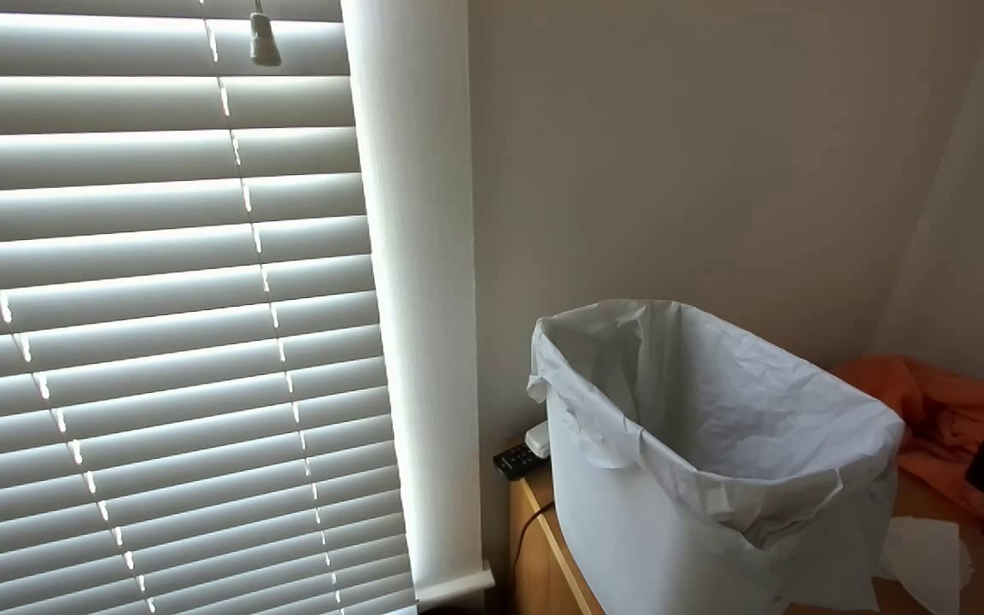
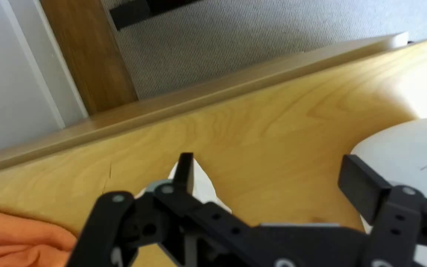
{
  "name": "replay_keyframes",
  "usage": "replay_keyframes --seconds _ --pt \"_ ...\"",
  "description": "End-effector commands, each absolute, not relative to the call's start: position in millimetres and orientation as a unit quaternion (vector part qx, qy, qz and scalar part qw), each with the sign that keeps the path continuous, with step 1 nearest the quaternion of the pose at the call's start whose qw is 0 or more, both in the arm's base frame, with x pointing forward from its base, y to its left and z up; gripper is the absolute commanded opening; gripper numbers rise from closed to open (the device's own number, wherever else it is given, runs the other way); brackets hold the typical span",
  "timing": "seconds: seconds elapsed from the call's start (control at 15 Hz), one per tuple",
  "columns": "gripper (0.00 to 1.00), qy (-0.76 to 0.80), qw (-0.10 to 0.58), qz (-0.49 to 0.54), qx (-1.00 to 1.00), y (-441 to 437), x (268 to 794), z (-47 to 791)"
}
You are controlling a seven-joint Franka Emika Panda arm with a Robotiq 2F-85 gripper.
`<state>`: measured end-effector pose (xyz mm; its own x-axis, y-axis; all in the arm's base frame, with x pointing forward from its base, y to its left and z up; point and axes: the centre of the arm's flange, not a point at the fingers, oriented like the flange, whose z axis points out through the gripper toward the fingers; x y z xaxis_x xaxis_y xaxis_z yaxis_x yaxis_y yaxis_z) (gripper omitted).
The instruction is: Unfold the white napkin then put the orange object on the counter
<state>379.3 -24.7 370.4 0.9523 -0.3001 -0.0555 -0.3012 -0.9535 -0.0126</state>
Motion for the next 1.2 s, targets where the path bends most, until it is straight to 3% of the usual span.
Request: replay_keyframes --seconds 0.0,0.27,0.6,0.93,1.13 --pt "1.00 0.160 0.012 -0.031 -0.986 -42 387 338" --pt "1.00 0.180 0.042 -0.031 -0.982 -55 392 312" --pt "1.00 0.183 0.031 -0.025 -0.982 -54 390 316" --pt "1.00 0.137 -0.064 -0.039 -0.988 -72 399 277" --pt "1.00 0.128 -0.074 -0.056 -0.988 -77 408 257"
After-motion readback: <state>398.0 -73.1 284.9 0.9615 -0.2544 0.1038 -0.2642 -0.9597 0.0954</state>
